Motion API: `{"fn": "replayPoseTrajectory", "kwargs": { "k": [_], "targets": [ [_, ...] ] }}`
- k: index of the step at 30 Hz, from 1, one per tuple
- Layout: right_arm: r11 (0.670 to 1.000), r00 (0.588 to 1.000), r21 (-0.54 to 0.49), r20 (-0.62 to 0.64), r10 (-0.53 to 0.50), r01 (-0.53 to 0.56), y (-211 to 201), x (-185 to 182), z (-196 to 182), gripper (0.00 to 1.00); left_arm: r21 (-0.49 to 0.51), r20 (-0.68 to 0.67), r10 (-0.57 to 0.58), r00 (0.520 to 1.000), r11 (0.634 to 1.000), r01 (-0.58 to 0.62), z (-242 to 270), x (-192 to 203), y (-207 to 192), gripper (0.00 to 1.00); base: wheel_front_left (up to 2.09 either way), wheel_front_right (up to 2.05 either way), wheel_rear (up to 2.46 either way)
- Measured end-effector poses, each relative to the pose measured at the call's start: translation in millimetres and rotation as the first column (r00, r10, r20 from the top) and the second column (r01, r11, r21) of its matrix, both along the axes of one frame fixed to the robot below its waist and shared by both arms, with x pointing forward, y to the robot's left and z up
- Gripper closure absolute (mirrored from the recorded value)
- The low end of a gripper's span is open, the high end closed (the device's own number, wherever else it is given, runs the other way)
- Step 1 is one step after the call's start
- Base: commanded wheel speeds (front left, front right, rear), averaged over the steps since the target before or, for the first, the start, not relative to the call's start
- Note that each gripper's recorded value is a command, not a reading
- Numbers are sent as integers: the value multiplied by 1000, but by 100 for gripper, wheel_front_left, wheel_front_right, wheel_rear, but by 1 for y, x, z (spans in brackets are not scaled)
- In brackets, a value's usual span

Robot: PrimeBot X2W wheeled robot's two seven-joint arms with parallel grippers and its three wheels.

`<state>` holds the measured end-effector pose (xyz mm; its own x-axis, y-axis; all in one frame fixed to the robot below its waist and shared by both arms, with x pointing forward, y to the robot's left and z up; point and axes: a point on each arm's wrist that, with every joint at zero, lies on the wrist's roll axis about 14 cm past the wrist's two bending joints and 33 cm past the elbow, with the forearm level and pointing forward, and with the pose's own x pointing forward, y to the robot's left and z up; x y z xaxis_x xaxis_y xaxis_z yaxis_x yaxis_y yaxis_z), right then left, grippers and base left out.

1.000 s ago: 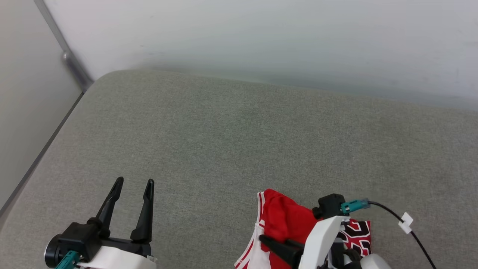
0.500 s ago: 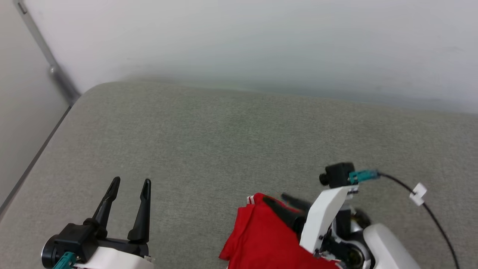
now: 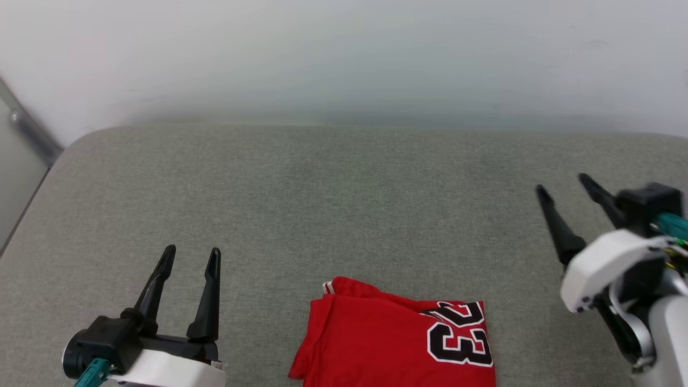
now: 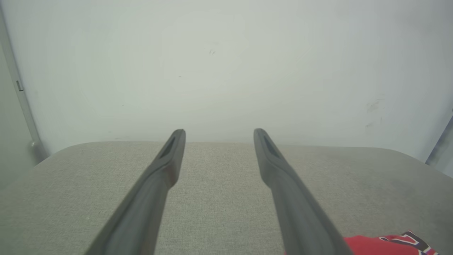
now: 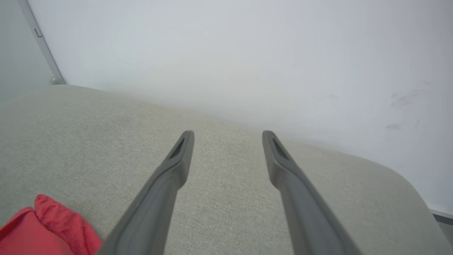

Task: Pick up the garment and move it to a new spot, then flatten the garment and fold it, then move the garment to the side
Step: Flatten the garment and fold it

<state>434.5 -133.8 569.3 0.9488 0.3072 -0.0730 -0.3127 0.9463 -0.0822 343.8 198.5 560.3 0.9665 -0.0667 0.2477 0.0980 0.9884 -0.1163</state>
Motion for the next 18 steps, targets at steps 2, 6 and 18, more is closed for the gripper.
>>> {"fn": "replayPoseTrajectory", "kwargs": {
  "k": [2,6,18],
  "targets": [
    [998,998,18,33,-52,52,-19,-5,1,0,-5,4,-2,1000,1000,2,1,3,-1,0,0,0,0],
    [992,987,34,106,-122,119,-43,-18,4,0,-5,7,-14,1000,1000,14,2,5,-7,0,0,0,0],
    [972,964,174,187,-187,155,-45,-54,3,0,17,43,-37,998,999,37,13,2,-17,0,0,0,0]
  ]
}}
